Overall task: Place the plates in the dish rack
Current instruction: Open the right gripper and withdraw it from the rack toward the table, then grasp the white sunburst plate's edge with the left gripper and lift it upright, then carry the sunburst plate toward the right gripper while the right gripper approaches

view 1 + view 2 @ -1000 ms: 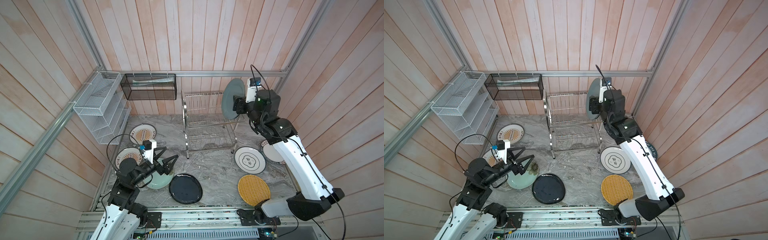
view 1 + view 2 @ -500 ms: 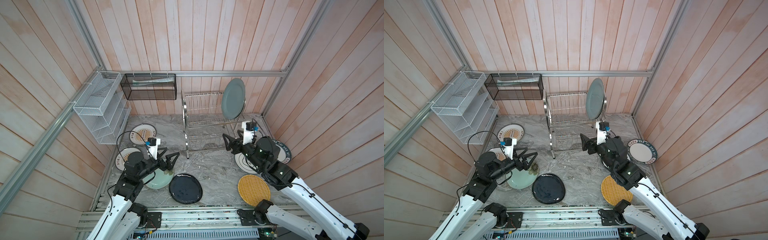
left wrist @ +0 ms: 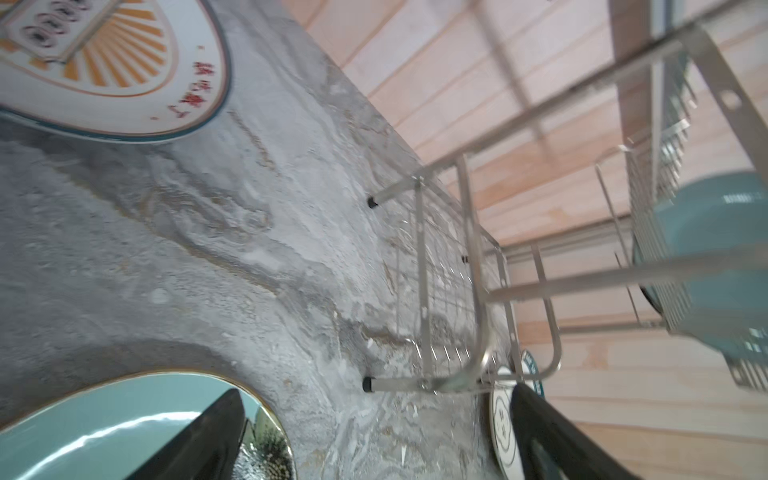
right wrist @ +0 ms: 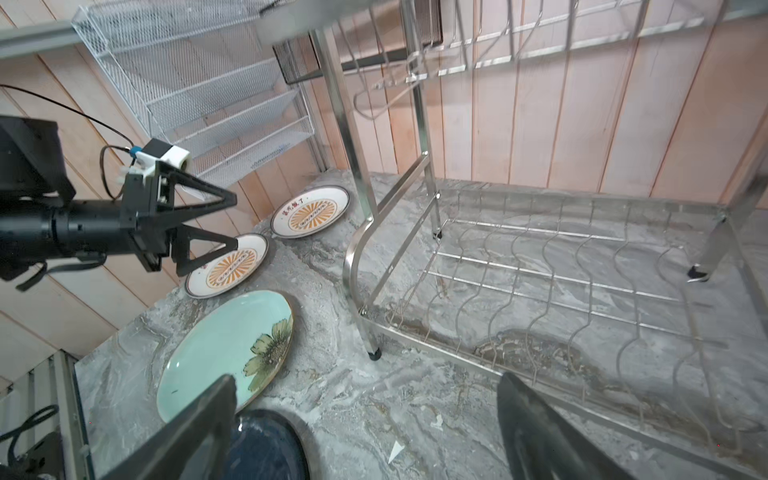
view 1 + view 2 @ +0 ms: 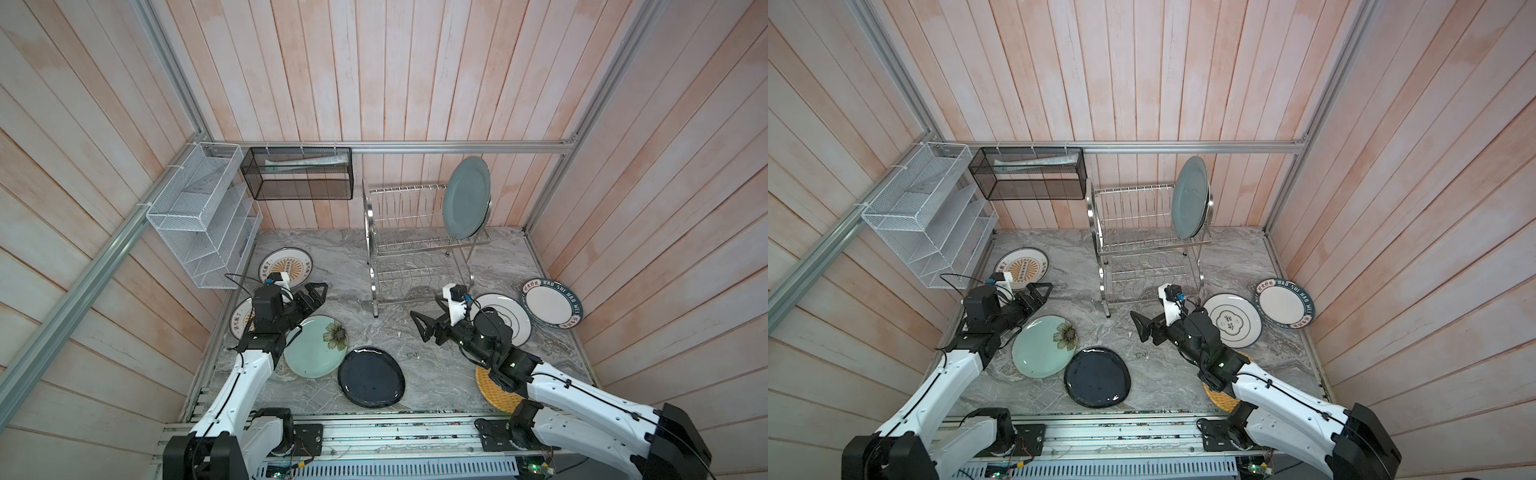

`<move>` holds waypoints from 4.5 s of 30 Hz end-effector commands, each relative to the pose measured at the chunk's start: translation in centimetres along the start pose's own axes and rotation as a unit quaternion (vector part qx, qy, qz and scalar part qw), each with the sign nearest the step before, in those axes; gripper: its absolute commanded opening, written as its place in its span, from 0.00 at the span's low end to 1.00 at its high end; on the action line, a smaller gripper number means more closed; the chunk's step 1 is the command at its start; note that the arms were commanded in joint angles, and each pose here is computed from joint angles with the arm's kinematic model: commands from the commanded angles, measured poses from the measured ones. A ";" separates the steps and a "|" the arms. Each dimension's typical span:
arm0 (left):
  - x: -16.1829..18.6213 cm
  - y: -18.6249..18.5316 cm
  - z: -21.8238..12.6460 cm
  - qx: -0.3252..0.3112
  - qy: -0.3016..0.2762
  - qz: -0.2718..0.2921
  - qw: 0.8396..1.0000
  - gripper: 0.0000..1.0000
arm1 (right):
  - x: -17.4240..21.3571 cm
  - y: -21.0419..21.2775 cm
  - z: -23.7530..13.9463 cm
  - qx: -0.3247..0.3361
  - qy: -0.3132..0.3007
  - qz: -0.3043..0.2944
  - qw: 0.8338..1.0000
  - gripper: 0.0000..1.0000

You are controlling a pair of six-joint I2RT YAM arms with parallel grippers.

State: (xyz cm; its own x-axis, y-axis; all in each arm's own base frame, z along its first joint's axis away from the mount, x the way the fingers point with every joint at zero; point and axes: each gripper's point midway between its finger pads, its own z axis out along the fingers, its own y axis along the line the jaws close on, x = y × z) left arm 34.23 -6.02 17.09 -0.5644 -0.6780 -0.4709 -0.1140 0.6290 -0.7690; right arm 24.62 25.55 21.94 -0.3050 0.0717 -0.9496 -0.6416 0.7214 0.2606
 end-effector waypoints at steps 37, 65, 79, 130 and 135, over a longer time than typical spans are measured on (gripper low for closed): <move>-8.7 14.7 10.7 -0.119 -0.162 -0.346 0.916 0.63 | -0.1 3.2 0.5 -0.059 -0.043 -0.047 0.996 0.98; -8.2 17.7 12.7 -0.111 -0.174 -0.410 0.888 0.09 | 0.1 3.3 0.7 -0.053 -0.038 -0.060 0.996 0.98; -11.7 9.0 10.8 0.005 -0.146 -0.317 0.937 0.00 | 0.4 3.2 0.9 -0.048 -0.034 -0.064 0.996 0.98; 10.7 -12.2 -4.3 0.272 0.260 0.159 0.913 0.00 | -4.3 1.3 0.2 -0.011 0.093 0.088 0.992 0.98; 11.6 -13.0 -4.9 0.301 0.277 0.160 0.898 0.00 | -3.8 0.9 0.5 0.003 0.099 0.115 0.988 0.94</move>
State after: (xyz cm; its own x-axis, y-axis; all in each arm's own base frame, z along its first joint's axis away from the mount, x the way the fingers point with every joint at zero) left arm 25.43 -19.34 20.28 -0.8828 -0.1275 -0.4522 0.3647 0.4208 -0.8306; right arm 25.67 26.19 25.75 -0.5309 0.0781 -0.8438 -0.5637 0.7110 0.4204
